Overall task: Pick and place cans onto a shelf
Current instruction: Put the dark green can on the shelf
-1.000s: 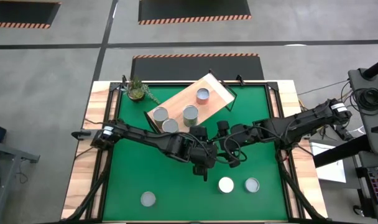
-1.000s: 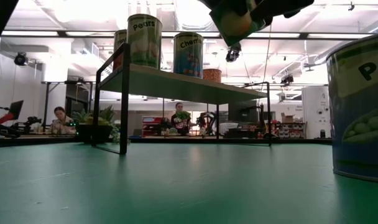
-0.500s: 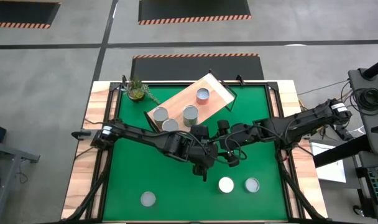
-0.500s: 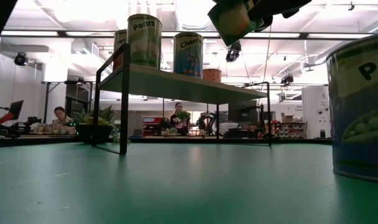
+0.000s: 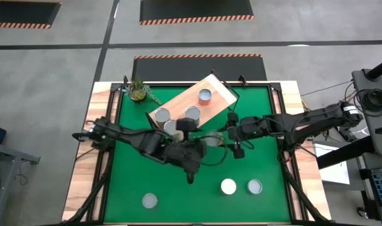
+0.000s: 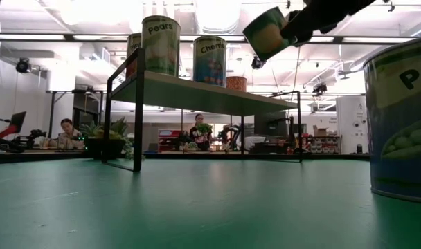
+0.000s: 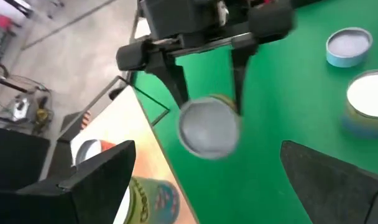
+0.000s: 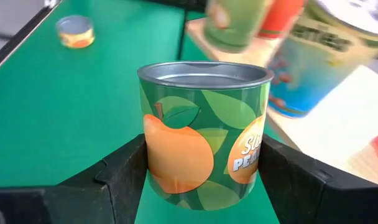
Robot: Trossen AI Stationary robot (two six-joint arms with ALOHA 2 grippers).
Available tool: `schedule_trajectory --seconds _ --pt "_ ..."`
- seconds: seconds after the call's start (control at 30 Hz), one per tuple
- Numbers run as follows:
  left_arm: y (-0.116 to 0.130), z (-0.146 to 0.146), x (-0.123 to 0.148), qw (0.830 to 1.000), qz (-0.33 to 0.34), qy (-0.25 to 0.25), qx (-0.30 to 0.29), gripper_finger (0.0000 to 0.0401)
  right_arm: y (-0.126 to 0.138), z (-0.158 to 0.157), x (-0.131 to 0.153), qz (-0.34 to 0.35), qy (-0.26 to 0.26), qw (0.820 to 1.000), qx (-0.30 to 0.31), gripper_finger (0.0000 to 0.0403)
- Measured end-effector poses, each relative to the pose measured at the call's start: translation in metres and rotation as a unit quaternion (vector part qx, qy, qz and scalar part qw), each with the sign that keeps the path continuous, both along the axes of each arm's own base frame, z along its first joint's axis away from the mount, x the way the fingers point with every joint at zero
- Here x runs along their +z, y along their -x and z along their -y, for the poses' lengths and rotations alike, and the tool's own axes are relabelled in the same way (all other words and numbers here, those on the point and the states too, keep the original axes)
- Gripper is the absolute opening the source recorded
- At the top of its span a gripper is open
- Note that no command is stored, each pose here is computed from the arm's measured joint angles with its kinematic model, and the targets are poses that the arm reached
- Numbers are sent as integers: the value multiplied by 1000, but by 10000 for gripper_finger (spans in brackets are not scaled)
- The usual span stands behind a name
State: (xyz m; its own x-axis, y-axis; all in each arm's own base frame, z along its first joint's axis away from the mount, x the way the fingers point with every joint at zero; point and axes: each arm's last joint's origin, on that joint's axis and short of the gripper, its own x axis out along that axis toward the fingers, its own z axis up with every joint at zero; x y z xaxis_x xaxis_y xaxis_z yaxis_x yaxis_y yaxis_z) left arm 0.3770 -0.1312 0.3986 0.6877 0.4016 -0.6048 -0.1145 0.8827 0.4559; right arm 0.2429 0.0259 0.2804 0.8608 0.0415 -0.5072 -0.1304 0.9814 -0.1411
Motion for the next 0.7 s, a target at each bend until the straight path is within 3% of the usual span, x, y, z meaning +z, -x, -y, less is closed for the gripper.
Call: schedule_trajectory --seconds 0.27,0.47,0.7 --pt "48 27 1 997 43 -56 27 382 15 28 -11 64 -3 995 -77 260" --pt "77 34 -17 997 70 -46 -3 382 16 48 -21 114 -4 982 -148 260" --pt "104 21 -42 989 143 -29 -30 382 19 63 -30 174 10 959 -223 260"
